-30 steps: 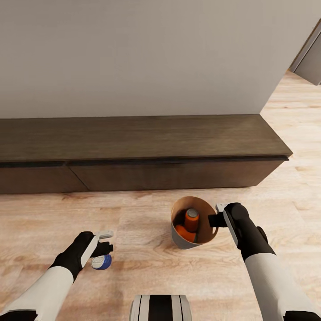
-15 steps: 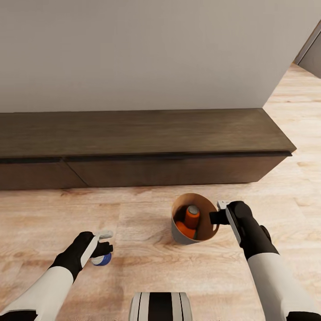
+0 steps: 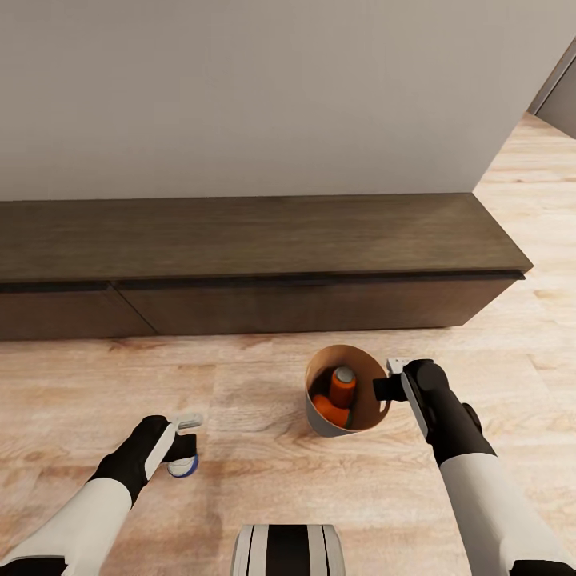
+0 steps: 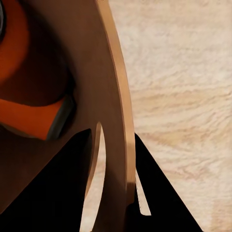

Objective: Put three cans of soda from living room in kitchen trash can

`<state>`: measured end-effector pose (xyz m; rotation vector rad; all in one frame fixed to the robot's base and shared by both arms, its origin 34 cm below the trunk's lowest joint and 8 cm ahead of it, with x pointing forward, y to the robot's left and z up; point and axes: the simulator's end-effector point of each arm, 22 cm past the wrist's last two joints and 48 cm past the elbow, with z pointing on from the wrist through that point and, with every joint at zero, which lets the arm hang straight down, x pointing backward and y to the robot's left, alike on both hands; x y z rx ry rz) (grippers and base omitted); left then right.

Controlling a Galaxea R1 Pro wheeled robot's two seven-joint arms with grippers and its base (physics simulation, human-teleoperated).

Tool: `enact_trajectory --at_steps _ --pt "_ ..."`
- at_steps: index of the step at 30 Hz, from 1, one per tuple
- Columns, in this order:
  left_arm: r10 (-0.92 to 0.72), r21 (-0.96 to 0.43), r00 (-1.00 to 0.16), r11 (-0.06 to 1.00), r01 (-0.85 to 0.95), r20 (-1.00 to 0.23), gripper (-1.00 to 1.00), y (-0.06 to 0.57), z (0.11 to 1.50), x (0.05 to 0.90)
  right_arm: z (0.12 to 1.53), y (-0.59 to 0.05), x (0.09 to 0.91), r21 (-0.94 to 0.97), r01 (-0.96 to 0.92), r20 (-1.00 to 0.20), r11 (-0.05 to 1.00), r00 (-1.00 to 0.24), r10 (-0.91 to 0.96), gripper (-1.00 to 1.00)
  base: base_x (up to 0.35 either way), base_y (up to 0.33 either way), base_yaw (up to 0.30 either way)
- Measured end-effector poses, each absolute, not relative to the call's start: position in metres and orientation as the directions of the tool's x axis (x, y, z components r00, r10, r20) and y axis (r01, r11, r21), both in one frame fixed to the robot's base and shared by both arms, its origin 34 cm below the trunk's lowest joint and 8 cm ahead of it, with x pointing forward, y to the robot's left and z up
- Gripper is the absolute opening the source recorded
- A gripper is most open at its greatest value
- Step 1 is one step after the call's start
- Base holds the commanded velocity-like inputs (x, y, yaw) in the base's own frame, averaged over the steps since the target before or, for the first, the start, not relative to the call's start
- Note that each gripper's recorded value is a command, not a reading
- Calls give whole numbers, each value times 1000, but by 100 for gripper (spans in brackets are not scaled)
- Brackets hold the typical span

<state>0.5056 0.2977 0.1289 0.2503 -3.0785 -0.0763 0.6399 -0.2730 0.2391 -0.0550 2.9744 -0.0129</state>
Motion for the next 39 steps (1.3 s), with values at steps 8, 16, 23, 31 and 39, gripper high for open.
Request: enact_trajectory --at_steps 8,16,23,31,39 --pt "-164 47 -985 986 -162 47 -100 296 129 506 239 -273 640 -13 -37 -166 999 -985 -38 -100 0 0 0" --pt "-164 44 -985 986 -162 46 -100 296 129 507 239 -273 640 -13 -37 -166 999 -985 -38 -100 0 0 0" --pt "-161 47 -986 986 -159 42 -100 296 136 510 240 -272 635 -9 -36 -152 999 -988 -37 -100 0 0 0" --pt "-160 37 -986 987 -158 42 -100 294 151 515 246 -277 630 -32 -44 -139 999 -989 -48 -100 0 0 0" --pt "-160 30 -987 987 -160 11 -100 293 167 527 265 -275 638 -22 -39 -172 999 -984 -42 -100 0 0 0"
